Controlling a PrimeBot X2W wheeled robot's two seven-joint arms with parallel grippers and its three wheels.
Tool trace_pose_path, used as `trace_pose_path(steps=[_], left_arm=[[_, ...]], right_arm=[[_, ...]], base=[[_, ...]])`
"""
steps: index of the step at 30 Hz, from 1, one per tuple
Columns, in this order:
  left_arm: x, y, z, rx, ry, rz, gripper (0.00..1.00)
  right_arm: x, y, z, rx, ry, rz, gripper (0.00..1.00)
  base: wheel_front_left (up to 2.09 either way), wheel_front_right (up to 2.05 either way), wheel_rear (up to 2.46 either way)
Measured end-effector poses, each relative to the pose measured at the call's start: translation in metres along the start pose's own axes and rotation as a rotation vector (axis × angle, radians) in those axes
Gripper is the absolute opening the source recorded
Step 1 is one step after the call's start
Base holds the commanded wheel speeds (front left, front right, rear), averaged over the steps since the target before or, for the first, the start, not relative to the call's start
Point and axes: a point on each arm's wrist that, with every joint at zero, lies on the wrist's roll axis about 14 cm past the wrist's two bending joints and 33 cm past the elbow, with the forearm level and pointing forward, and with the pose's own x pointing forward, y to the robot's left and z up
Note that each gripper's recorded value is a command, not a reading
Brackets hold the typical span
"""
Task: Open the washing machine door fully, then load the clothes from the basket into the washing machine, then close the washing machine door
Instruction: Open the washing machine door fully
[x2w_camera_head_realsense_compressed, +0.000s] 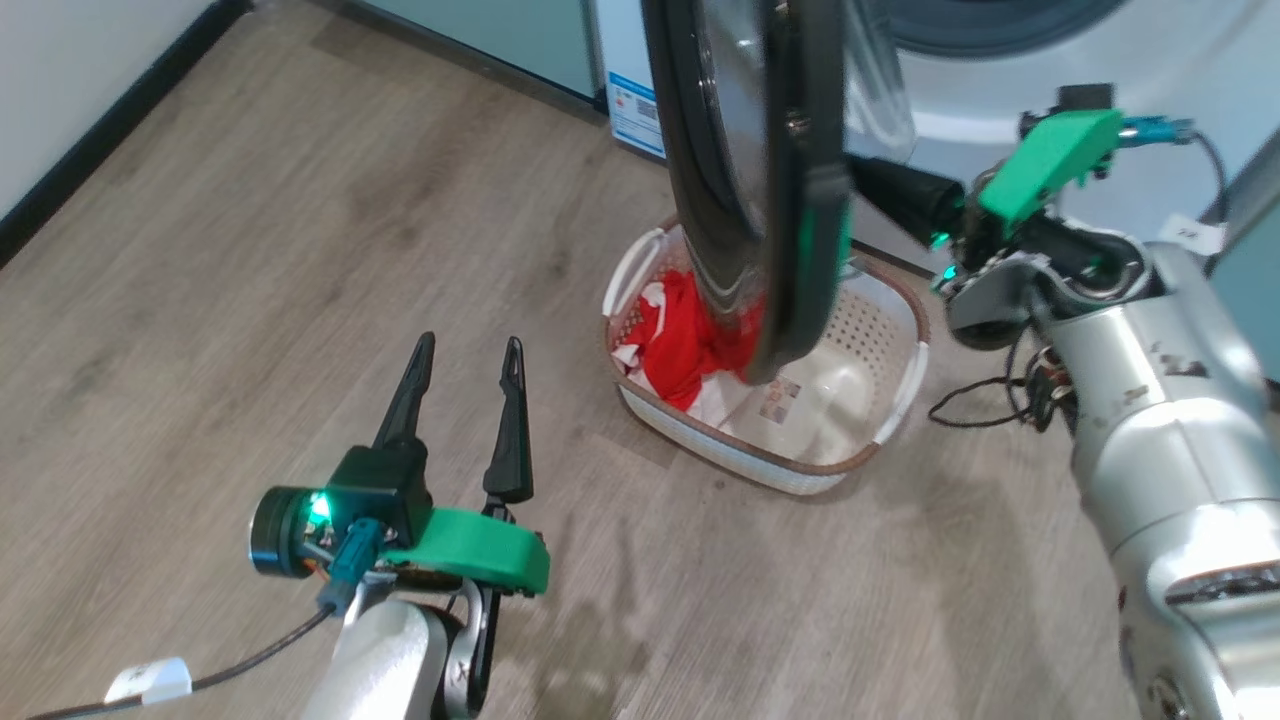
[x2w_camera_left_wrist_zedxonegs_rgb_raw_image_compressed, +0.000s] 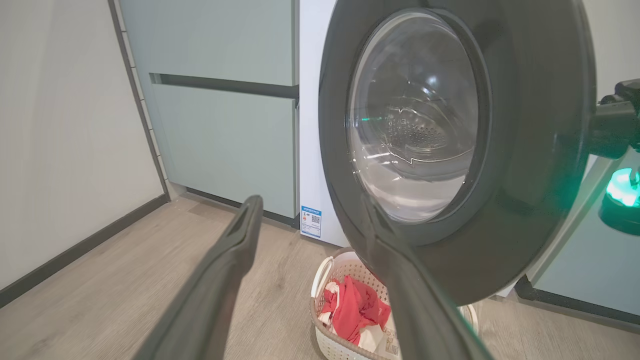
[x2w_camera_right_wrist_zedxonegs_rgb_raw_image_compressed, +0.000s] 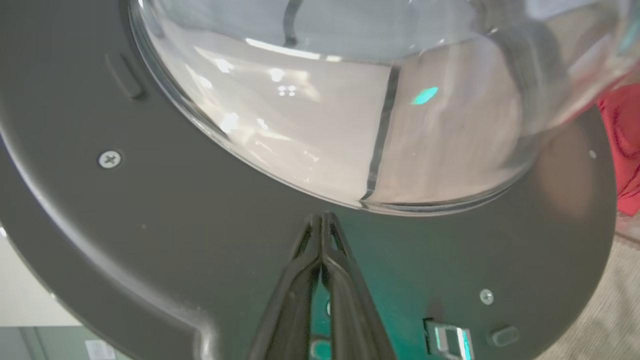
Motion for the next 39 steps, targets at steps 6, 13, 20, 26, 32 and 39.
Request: trace_pose_path(steps=[6,13,20,26,32,39], left_arm=[[-0.011,0.014,0.003,-0.007,-0.003,0.035,1.0],[-0.022,0.027,-0.005,-0.036,0.029,0.068,1.0],[-0.022,0.028,-0.006,-0.061,0.031,0.058,1.0],[-0.02,0.027,-0.005,-0.085,0.026,0.046,1.0],[-0.015,0.02,-0.002,-0.102,0.012,0.018,1.0],[-0.009,0.012,0.0,-0.115,0.001,-0.01,1.0]], right_arm=[[0.024,0.018,-0.036,-0.014,0.091,0.041,0.0],[0.037,0.027,-0.062,-0.035,0.139,0.052,0.0],[0.037,0.029,-0.07,-0.039,0.132,0.044,0.0],[0.025,0.036,-0.06,-0.1,0.061,0.04,0.0],[-0.009,0.02,-0.031,-0.363,-0.13,-0.029,0.0],[-0.055,0.01,-0.002,-0.803,-0.367,-0.096,0.0]], base=[[0.0,0.0,0.0],[0.0,0.0,0.0],[0.0,0.0,0.0],[0.0,0.0,0.0],[0.0,0.0,0.0],[0.0,0.0,0.0]])
